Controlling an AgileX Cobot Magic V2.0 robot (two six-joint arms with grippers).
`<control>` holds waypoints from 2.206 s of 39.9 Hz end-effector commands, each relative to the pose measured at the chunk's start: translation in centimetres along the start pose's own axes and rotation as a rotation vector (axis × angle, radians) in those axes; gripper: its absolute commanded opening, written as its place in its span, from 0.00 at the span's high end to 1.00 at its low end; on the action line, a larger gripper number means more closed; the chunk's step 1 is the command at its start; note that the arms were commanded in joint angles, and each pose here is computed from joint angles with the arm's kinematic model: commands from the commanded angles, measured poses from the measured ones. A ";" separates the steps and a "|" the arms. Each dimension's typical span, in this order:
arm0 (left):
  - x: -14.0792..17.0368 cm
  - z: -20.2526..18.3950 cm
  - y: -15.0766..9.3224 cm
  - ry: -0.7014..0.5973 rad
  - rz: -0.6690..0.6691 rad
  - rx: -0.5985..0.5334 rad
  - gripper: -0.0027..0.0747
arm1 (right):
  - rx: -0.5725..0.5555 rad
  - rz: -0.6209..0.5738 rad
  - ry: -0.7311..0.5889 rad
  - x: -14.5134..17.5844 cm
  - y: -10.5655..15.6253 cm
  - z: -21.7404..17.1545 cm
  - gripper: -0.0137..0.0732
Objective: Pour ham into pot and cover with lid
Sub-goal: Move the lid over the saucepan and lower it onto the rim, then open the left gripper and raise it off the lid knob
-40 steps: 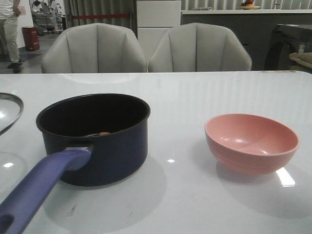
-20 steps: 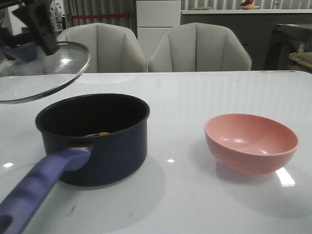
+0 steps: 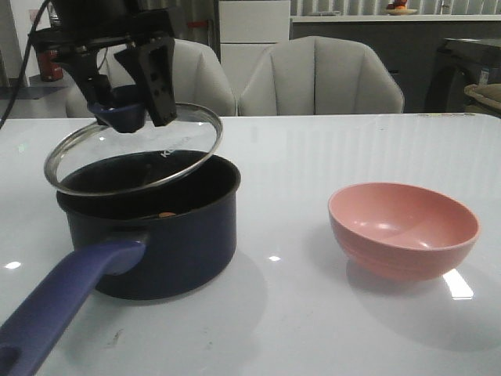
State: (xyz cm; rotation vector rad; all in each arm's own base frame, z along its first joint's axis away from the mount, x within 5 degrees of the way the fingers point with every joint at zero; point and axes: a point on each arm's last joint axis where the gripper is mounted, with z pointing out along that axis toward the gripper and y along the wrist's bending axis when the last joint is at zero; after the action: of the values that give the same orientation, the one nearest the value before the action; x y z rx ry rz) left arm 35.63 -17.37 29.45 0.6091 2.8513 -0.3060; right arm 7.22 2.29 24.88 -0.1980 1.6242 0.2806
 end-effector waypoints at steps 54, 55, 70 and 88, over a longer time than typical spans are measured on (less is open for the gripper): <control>0.6 -2.6 -2.6 -0.027 0.090 0.027 0.69 | 0.010 -0.010 -0.092 -1.5 0.0 0.0 0.68; 0.6 -2.7 -2.6 -0.027 0.090 0.027 0.67 | 0.010 -0.010 -0.092 -1.5 0.0 0.0 0.68; 1.4 -1.3 -2.4 0.030 0.078 0.025 0.45 | 0.010 -0.010 -0.092 -1.5 0.0 0.0 0.68; 1.7 -0.8 -2.3 0.049 0.073 0.031 0.17 | 0.010 -0.010 -0.092 -1.5 0.0 0.0 0.68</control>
State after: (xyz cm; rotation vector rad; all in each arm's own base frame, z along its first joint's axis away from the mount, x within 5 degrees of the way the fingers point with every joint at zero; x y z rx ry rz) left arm 34.38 -18.84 27.23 0.7228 2.8906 -0.2867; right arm 7.22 2.29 24.88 -0.1980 1.6242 0.2806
